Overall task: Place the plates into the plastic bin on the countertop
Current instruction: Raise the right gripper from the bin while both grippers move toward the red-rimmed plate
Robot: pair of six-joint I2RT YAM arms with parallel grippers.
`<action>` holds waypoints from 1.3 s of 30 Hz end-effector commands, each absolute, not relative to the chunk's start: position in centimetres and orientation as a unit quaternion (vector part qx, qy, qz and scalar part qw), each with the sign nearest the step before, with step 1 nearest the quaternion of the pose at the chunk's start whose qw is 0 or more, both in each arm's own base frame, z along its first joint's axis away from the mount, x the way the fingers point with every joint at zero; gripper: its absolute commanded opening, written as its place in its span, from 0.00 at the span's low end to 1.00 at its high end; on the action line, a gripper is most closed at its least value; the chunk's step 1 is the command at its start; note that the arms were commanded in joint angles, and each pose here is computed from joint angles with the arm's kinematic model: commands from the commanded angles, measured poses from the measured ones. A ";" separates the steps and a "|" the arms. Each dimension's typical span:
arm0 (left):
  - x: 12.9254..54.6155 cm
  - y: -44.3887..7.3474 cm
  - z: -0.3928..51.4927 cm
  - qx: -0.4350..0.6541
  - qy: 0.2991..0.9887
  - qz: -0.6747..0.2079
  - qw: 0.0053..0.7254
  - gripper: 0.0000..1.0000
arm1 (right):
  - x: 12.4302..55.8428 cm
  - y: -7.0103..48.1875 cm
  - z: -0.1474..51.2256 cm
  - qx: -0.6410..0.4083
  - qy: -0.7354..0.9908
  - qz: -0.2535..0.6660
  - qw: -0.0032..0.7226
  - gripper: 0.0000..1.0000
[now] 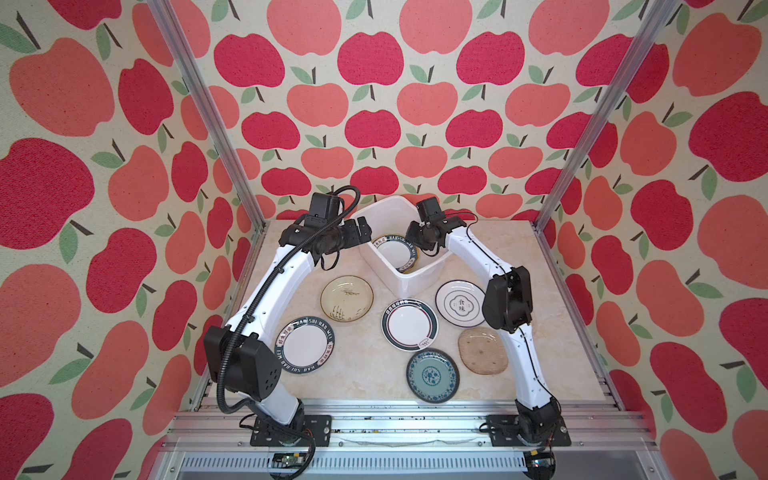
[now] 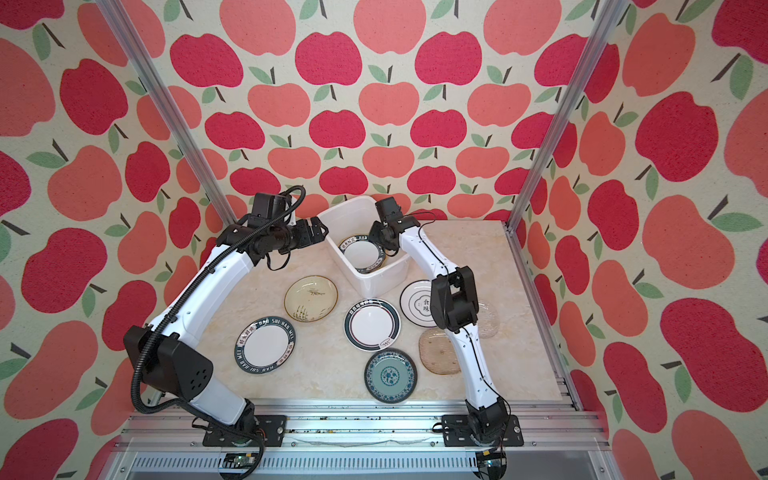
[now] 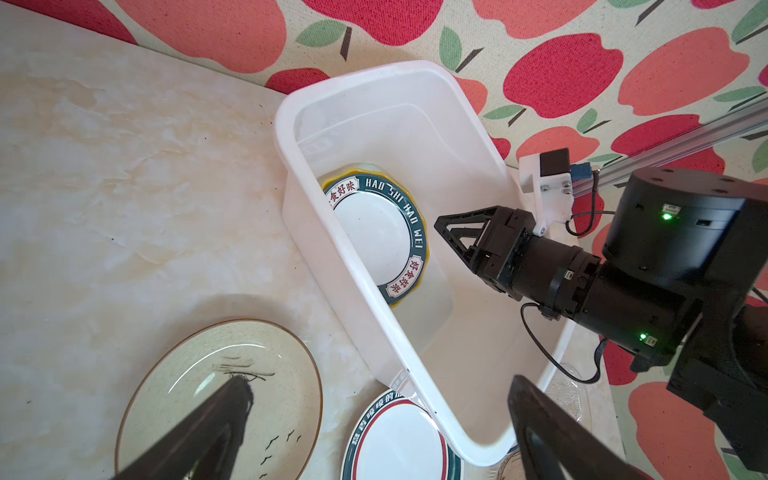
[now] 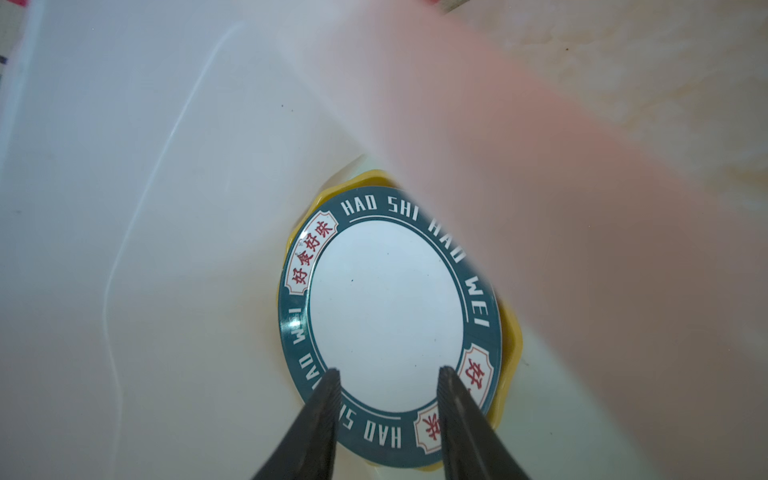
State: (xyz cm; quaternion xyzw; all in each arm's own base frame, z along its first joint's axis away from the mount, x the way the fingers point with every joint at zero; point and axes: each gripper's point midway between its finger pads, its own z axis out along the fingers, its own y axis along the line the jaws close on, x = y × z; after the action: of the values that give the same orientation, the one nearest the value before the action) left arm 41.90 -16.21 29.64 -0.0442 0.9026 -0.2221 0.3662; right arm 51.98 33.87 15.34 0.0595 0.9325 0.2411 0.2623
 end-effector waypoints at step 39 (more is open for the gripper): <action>22.1 -18.6 15.3 0.052 0.942 -0.307 0.123 0.99 | 20.5 24.1 15.6 -0.019 0.940 0.311 0.136 0.48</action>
State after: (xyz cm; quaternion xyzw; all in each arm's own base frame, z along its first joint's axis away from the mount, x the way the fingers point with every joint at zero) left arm 21.95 -18.18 15.16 0.0351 0.9505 -0.2919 0.1003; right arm 20.43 24.55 16.66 -0.0425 0.9410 0.3017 0.1474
